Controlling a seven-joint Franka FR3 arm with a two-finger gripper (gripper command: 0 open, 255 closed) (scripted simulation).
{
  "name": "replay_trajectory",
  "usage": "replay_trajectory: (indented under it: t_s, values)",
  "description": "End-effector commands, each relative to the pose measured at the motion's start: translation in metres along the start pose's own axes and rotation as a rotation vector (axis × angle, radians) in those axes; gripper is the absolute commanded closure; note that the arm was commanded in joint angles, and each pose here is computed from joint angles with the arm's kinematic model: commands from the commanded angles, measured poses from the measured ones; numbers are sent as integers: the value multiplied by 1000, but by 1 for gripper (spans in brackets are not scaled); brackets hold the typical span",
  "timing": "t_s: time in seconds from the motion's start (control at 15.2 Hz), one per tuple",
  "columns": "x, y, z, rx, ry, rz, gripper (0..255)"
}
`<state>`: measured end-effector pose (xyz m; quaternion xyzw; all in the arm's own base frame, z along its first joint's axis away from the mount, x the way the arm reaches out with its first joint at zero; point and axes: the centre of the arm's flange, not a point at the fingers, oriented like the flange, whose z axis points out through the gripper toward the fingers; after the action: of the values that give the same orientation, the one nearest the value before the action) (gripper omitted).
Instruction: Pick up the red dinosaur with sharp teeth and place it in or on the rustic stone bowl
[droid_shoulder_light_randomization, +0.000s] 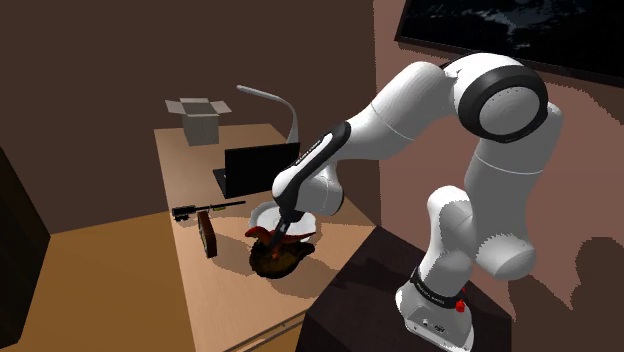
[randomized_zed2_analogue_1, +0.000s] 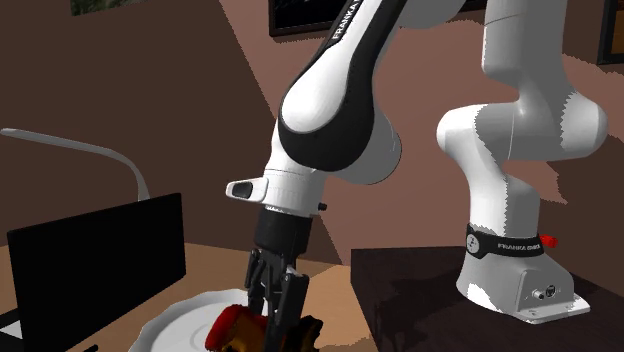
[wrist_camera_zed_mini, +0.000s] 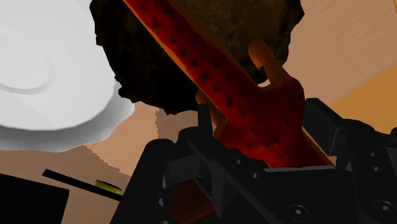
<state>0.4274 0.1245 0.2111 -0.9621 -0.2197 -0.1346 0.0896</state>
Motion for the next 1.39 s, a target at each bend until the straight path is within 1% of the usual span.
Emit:
replay_trajectory:
  t_s: [0.0,0.2,0.26,0.59,0.86,1.32]
  values:
    - [0,0,0,0,1,0,255]
    - [0,0,0,0,1,0,255]
    - [0,0,0,0,1,0,0]
    - [0,0,0,0,1,0,0]
    - [0,0,-50,0,1,0,0]
    - [0,0,-50,0,1,0,0]
